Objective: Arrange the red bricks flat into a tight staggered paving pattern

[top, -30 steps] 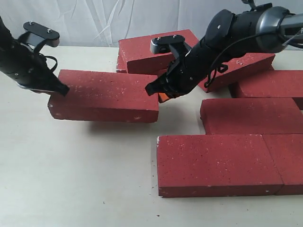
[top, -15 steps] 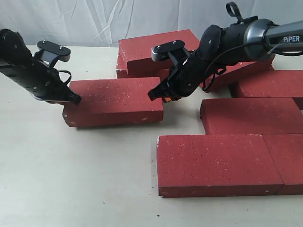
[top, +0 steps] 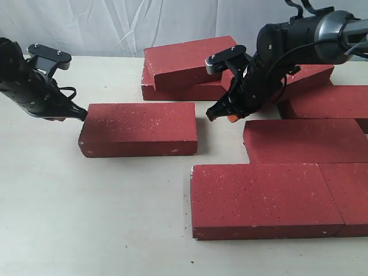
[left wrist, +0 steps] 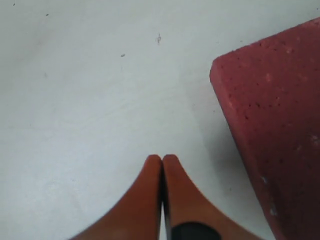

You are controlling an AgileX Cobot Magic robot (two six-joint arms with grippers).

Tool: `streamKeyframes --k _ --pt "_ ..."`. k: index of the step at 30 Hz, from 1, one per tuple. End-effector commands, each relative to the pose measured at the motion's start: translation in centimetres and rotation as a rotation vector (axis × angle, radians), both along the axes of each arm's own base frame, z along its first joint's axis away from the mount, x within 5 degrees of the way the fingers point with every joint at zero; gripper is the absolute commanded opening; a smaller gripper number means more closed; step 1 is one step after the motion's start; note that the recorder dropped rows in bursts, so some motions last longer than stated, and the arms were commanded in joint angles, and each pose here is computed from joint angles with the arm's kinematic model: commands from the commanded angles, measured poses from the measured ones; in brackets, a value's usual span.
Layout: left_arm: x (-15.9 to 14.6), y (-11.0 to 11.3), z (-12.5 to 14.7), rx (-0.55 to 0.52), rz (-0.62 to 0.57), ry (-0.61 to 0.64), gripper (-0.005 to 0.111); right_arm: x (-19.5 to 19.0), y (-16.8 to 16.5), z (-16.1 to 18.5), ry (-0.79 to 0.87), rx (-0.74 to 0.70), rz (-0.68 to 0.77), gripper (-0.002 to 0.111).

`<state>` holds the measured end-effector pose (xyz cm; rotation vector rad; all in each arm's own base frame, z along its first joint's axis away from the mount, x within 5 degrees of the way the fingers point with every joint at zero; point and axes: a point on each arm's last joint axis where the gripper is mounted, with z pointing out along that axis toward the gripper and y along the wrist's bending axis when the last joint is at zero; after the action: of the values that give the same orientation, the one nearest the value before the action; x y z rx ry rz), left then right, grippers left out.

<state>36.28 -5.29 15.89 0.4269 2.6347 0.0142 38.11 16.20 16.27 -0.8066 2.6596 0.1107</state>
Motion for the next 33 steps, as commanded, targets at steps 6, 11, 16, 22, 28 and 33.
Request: streamKeyframes --k 6,11,16,22,28,33 --pt "-0.1 -0.2 1.2 -0.081 0.068 -0.023 0.000 1.3 -5.5 8.4 -0.305 0.033 -0.043 -0.001" --pt "-0.7 -1.5 0.5 -0.100 0.004 -0.047 0.000 1.0 -10.8 9.7 -0.235 0.095 -0.225 -0.001" --pt "-1.6 -0.5 -0.8 -0.027 -0.044 -0.047 0.000 -0.6 -9.8 8.1 -0.095 0.243 -0.073 -0.001" --pt "-1.9 2.6 -1.8 -0.013 0.036 -0.099 0.000 0.0 -2.8 7.2 -0.261 0.416 0.270 -0.001" --pt "-1.8 3.4 -1.9 -0.015 0.066 -0.118 0.000 5.5 -2.0 7.9 -0.446 0.238 0.080 -0.001" --pt "-1.6 3.3 -1.8 -0.028 0.081 -0.140 0.000 9.7 -5.1 8.9 -0.415 0.242 -0.123 -0.001"
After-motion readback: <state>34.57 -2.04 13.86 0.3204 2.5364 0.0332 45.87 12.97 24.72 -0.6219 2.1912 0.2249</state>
